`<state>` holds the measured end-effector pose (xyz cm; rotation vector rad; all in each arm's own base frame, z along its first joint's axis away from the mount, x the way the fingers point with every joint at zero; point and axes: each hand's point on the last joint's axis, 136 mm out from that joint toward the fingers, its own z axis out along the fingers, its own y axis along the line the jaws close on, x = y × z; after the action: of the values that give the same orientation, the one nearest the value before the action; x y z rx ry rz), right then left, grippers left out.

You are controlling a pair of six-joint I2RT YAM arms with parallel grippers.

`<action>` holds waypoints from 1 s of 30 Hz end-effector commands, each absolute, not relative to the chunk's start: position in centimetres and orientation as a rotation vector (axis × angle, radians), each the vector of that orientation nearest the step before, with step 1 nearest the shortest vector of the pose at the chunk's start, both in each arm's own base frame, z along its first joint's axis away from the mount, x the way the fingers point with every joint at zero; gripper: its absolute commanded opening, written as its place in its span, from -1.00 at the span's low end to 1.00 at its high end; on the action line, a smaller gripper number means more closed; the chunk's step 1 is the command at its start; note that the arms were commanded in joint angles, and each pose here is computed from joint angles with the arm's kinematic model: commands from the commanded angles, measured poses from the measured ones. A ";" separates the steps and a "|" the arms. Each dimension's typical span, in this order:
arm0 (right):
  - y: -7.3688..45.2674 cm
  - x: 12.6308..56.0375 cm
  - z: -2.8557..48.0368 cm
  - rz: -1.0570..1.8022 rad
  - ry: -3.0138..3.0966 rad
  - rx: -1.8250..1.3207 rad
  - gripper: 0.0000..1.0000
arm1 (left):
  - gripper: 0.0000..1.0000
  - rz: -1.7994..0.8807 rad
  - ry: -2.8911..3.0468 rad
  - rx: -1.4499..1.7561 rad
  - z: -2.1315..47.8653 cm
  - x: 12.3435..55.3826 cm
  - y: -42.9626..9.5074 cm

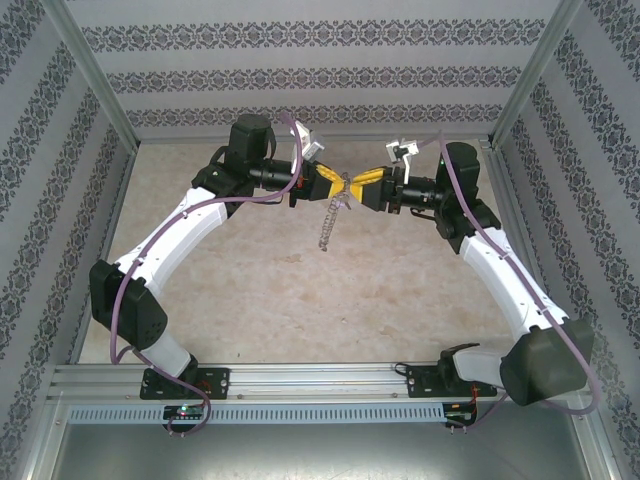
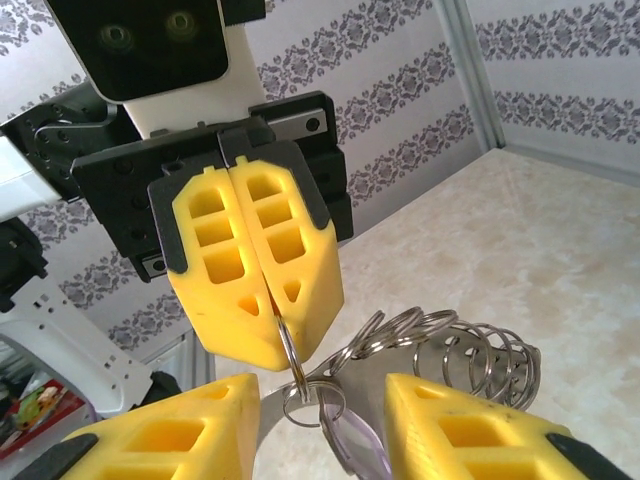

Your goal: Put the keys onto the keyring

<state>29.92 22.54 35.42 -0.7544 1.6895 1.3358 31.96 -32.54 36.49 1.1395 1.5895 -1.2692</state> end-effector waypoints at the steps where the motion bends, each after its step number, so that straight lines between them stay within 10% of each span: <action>1: 22.7 29.1 36.5 1.367 1.625 -0.820 -0.27 | -1.00 -1.277 1.477 1.175 39.1 30.6 -32.6; 30: 23.6 28.9 37.8 1.372 1.588 -0.855 -0.37 | -1.00 -1.285 1.485 1.168 38.8 30.8 -32.7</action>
<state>29.56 23.11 36.45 -0.7952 1.6455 1.3568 31.96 -32.54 36.47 1.1340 1.5959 -1.2747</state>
